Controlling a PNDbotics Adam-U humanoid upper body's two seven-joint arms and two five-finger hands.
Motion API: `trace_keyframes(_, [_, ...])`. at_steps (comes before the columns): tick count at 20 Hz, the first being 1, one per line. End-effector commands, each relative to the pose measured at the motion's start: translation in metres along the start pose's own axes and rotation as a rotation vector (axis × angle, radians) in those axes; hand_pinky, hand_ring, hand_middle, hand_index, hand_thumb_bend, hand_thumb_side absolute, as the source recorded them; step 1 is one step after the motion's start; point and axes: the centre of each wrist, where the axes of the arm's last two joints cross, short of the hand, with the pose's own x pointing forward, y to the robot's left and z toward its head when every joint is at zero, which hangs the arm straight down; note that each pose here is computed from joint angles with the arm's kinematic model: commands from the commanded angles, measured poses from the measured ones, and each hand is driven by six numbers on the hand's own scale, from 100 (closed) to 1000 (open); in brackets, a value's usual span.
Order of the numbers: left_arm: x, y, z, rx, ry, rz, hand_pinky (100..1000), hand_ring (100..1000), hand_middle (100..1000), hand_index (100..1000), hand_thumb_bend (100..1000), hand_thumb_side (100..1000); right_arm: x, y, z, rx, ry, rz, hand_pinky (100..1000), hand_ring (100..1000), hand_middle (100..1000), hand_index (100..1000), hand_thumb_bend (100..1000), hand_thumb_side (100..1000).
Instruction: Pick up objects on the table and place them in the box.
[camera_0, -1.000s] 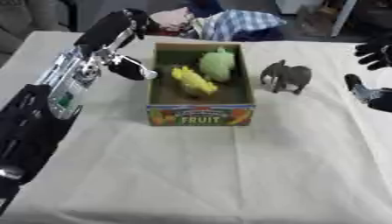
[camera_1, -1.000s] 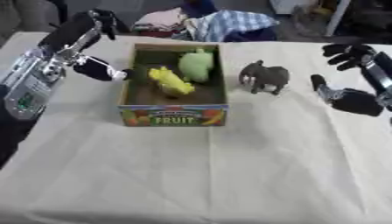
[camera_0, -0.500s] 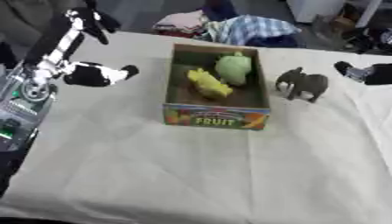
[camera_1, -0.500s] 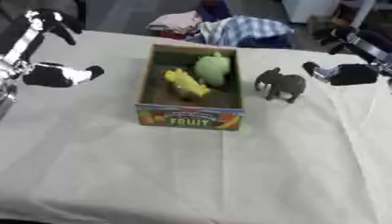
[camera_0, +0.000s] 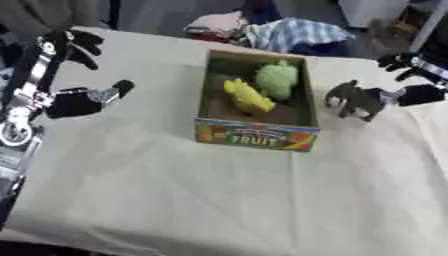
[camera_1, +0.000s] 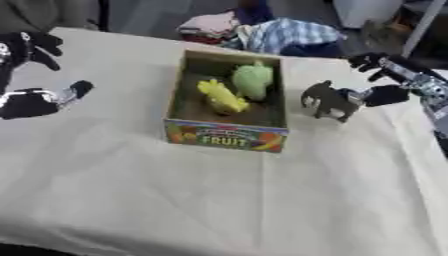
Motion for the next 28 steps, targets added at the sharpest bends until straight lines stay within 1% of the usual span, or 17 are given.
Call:
trace_keyframes(1, [0.003, 0.006, -0.001, 0.029, -0.01, 0.017, 692, 522, 557, 728, 616, 189, 0.0, -0.01, -0.003, -0.045, 0.018, 0.02, 784, 889, 843, 931, 379, 427])
trace_keyframes(6, [-0.001, 0.001, 0.0, 0.024, 0.005, 0.044, 693, 521, 557, 729, 613, 190, 0.002, -0.001, -0.01, -0.032, 0.041, 0.031, 787, 889, 836, 931, 384, 434])
trace_keyframes(10, [-0.003, -0.001, 0.002, 0.022, 0.013, 0.05, 692, 521, 556, 729, 608, 187, 0.001, 0.008, -0.013, 0.001, 0.056, 0.055, 792, 892, 837, 928, 392, 442])
trace_keyframes(11, [-0.004, -0.001, 0.002, 0.021, 0.016, 0.051, 692, 521, 555, 729, 615, 181, 0.0, 0.01, -0.013, 0.009, 0.06, 0.064, 794, 891, 831, 923, 422, 415])
trace_keyframes(12, [-0.004, -0.001, 0.002, 0.021, 0.017, 0.052, 692, 521, 555, 729, 608, 187, 0.001, 0.011, -0.014, 0.016, 0.063, 0.077, 794, 891, 831, 923, 401, 442])
trace_keyframes(16, [-0.006, -0.003, 0.003, 0.017, 0.024, 0.056, 692, 520, 555, 729, 607, 189, 0.003, 0.017, -0.016, 0.043, 0.073, 0.138, 769, 834, 764, 856, 398, 418])
trace_keyframes(17, [-0.006, -0.003, 0.003, 0.016, 0.026, 0.057, 692, 520, 554, 729, 607, 189, 0.004, 0.018, -0.017, 0.05, 0.077, 0.155, 765, 818, 742, 826, 400, 406])
trace_keyframes(18, [-0.006, -0.004, 0.003, 0.014, 0.027, 0.058, 692, 520, 554, 729, 608, 189, 0.004, 0.018, -0.017, 0.058, 0.082, 0.176, 751, 791, 710, 800, 390, 397])
trace_keyframes(19, [-0.007, -0.004, 0.003, 0.013, 0.028, 0.058, 692, 520, 554, 729, 607, 190, 0.005, 0.019, -0.017, 0.061, 0.086, 0.193, 730, 751, 655, 758, 380, 374])
trace_keyframes(21, [-0.007, -0.004, 0.004, 0.012, 0.031, 0.06, 692, 520, 555, 730, 608, 191, 0.005, 0.018, -0.018, 0.054, 0.089, 0.216, 688, 627, 560, 681, 355, 314])
trace_keyframes(22, [-0.008, -0.005, 0.004, 0.012, 0.033, 0.06, 692, 520, 555, 730, 607, 192, 0.006, 0.018, -0.017, 0.044, 0.09, 0.225, 674, 584, 520, 639, 341, 283])
trace_keyframes(23, [-0.008, -0.005, 0.004, 0.012, 0.034, 0.061, 692, 520, 555, 730, 608, 193, 0.006, 0.017, -0.017, 0.032, 0.09, 0.232, 646, 524, 466, 573, 316, 225])
trace_keyframes(24, [-0.008, -0.005, 0.004, 0.011, 0.036, 0.062, 692, 519, 555, 730, 608, 194, 0.006, 0.016, -0.017, 0.012, 0.089, 0.238, 621, 481, 418, 523, 281, 190])
trace_keyframes(25, [-0.009, -0.006, 0.004, 0.011, 0.038, 0.062, 692, 519, 555, 730, 608, 196, 0.006, 0.015, -0.017, -0.009, 0.088, 0.242, 603, 453, 384, 489, 218, 194])
trace_keyframes(26, [-0.009, -0.006, 0.005, 0.011, 0.04, 0.063, 692, 519, 554, 730, 608, 197, 0.006, 0.013, -0.016, -0.037, 0.087, 0.243, 585, 419, 348, 451, 208, 197])
trace_keyframes(28, [-0.011, -0.006, 0.005, 0.01, 0.046, 0.062, 692, 520, 555, 730, 606, 196, 0.007, 0.009, -0.015, -0.091, 0.081, 0.24, 576, 399, 331, 437, 219, 214])
